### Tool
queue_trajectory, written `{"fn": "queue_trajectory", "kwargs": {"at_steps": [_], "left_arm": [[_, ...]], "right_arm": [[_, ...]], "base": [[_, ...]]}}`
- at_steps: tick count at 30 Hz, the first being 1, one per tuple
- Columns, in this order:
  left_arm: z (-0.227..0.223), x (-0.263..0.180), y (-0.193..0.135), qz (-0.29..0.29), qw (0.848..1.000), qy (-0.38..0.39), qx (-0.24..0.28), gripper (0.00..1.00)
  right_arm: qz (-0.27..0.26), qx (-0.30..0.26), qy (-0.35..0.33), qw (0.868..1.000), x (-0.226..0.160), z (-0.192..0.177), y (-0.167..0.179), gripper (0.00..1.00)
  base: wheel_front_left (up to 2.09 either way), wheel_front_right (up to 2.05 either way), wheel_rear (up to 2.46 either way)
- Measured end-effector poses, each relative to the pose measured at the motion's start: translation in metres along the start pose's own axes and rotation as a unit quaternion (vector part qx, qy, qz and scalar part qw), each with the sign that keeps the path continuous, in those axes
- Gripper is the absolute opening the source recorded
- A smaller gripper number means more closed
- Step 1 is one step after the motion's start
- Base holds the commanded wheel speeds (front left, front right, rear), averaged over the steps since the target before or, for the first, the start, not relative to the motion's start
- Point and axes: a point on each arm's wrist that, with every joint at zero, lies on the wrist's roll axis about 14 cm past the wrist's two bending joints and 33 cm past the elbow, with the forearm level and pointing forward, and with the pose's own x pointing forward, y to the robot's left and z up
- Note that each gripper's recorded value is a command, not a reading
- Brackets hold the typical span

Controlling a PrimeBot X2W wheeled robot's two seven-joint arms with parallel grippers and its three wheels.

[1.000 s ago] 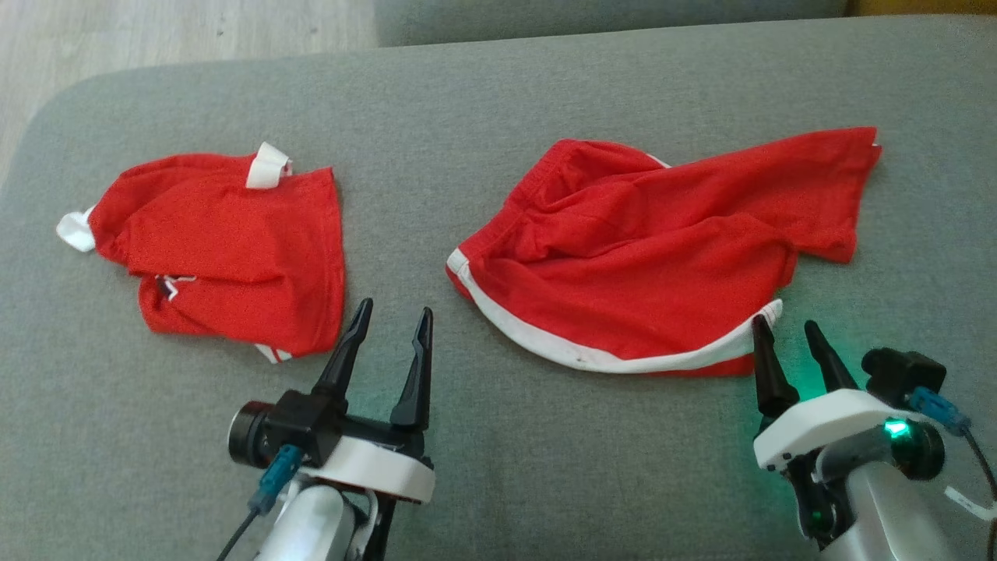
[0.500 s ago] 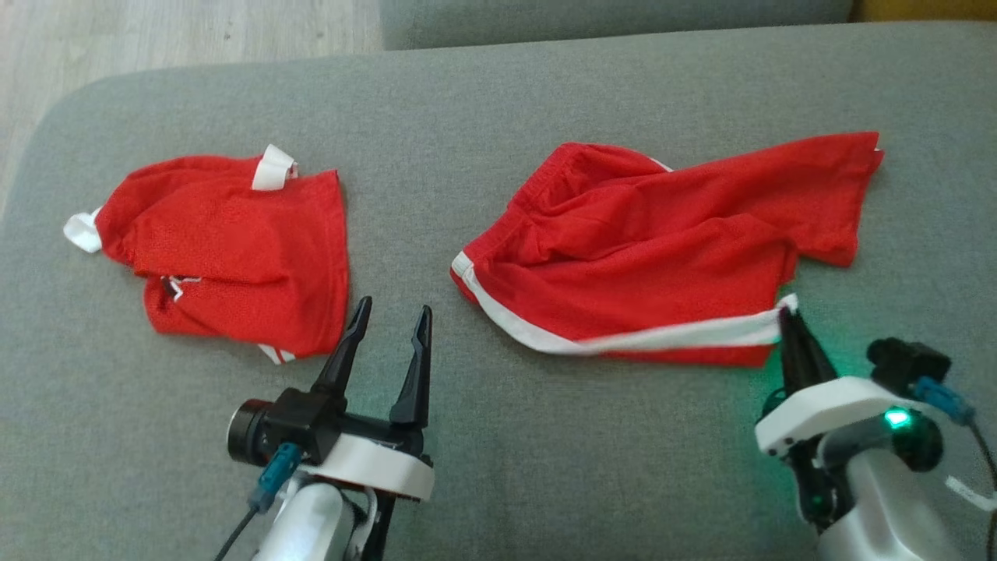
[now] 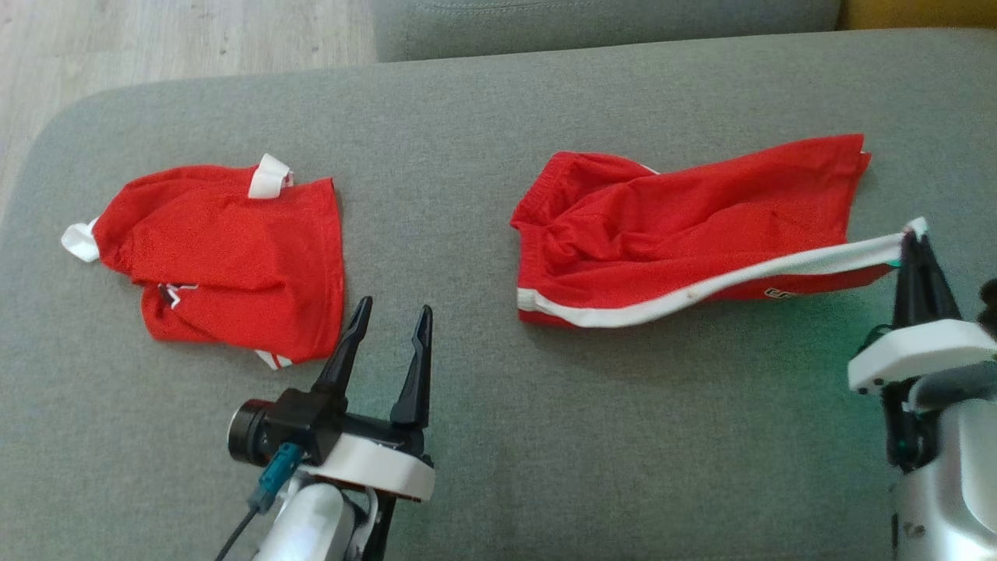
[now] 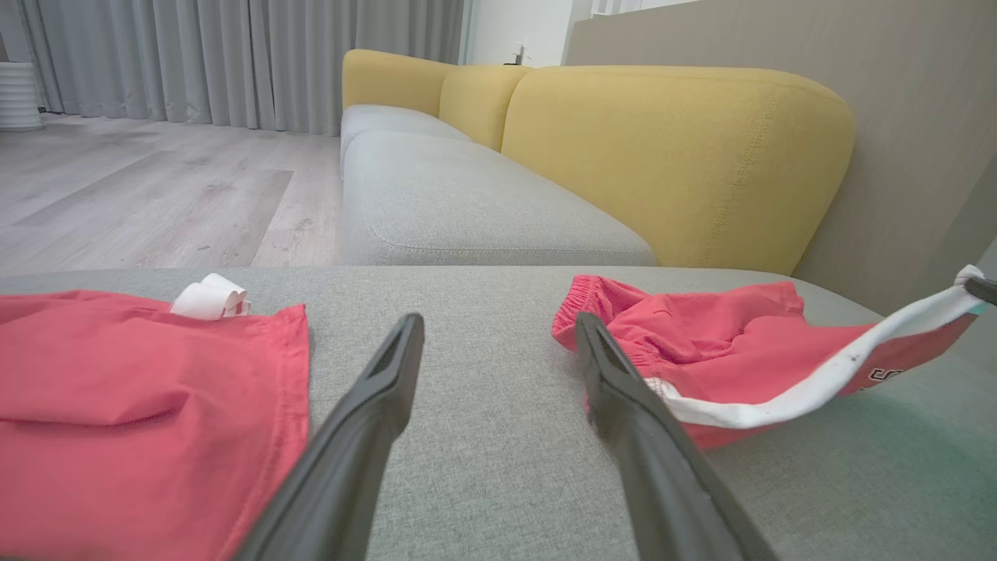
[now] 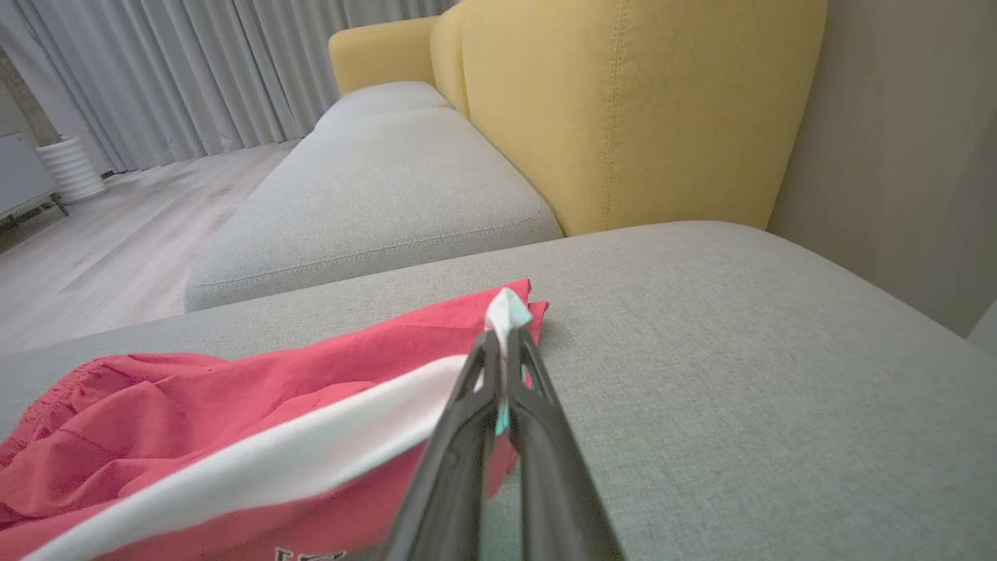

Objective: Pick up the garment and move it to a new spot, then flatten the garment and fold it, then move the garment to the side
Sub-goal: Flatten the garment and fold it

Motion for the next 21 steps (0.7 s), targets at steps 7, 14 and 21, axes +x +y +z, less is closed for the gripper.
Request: {"fn": "queue_trajectory", "kwargs": {"at_steps": [7, 14, 21], "left_arm": [[-0.004, 0.001, 0.001, 0.001, 1.000, 0.006, -0.003, 1.00], [-0.003, 0.004, -0.003, -0.005, 1.000, 0.004, -0.002, 1.00], [-0.001, 0.004, -0.015, -0.031, 1.000, 0.003, 0.005, 1.00]], "right_arm": [[-0.035, -0.013, 0.036, 0.999, -0.016, -0.023, -0.026, 1.00], [-0.016, -0.027, -0.017, 0.999, -0.021, -0.005, -0.016, 1.00], [0.034, -0.024, -0.023, 0.999, -0.046, -0.021, 0.014, 1.00]], "base": [[0.00, 0.00, 0.00], [0.00, 0.00, 0.00], [0.00, 0.00, 0.00]]}}
